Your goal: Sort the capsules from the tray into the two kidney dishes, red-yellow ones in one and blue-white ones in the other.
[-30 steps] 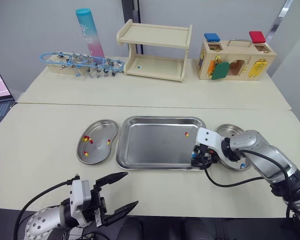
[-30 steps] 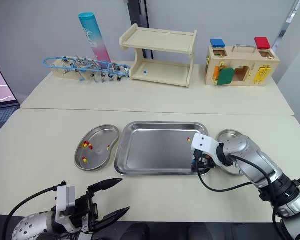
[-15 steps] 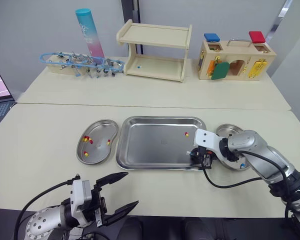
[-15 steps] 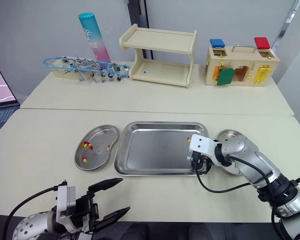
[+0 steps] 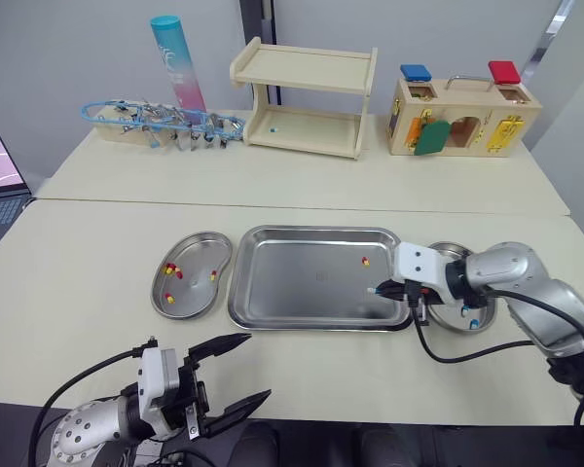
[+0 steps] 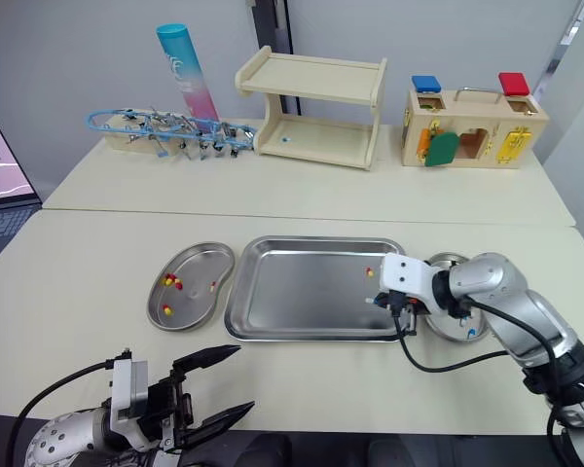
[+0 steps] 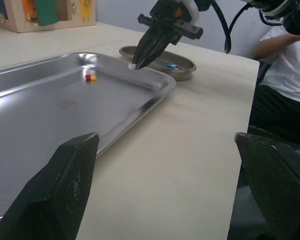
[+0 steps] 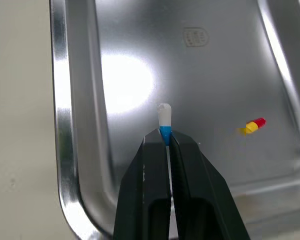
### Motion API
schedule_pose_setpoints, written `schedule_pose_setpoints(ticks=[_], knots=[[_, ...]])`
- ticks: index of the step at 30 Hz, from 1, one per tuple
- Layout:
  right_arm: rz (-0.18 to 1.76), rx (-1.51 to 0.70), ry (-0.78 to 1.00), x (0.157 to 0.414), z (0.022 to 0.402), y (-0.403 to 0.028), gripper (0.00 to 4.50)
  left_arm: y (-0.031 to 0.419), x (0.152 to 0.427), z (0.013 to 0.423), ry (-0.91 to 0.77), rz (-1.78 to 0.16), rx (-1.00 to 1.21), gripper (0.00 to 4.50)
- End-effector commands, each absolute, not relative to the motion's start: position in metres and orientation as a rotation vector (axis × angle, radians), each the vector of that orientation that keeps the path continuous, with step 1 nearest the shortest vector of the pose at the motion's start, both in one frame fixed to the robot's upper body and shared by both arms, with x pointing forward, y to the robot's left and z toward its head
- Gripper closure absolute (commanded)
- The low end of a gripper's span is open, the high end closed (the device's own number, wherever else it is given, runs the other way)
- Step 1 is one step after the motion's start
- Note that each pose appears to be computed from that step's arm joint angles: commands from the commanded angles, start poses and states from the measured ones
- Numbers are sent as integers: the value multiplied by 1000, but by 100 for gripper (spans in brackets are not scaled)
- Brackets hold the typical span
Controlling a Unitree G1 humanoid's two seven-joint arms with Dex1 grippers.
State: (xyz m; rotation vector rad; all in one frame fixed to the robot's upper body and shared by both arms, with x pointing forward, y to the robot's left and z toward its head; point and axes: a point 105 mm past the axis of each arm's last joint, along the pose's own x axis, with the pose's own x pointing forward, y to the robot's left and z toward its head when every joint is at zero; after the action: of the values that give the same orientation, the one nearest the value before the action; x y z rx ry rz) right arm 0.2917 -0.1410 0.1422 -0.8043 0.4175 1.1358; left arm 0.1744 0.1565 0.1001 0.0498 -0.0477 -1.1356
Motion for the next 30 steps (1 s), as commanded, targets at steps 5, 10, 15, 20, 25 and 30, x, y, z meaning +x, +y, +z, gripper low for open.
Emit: schedule_pose_setpoints(ticks=[5, 10, 15, 20, 25, 30], knots=[[938, -792, 479, 274, 166, -202, 447, 143, 178, 112, -101, -1249, 47, 0], [824, -775, 565, 259, 158, -235, 447, 139, 181, 114, -107, -1303, 47, 0], [770, -728, 619, 257, 142, -242, 447, 137, 179, 110, -94, -1333, 51, 0], [746, -699, 626, 263, 136, -238, 447, 136, 177, 108, -85, -1351, 54, 0], [708, -688, 628, 273, 138, -242, 345, 136, 177, 108, -86, -1338, 55, 0], [705, -689, 608, 276, 144, -243, 187, 136, 175, 106, -84, -1330, 55, 0]])
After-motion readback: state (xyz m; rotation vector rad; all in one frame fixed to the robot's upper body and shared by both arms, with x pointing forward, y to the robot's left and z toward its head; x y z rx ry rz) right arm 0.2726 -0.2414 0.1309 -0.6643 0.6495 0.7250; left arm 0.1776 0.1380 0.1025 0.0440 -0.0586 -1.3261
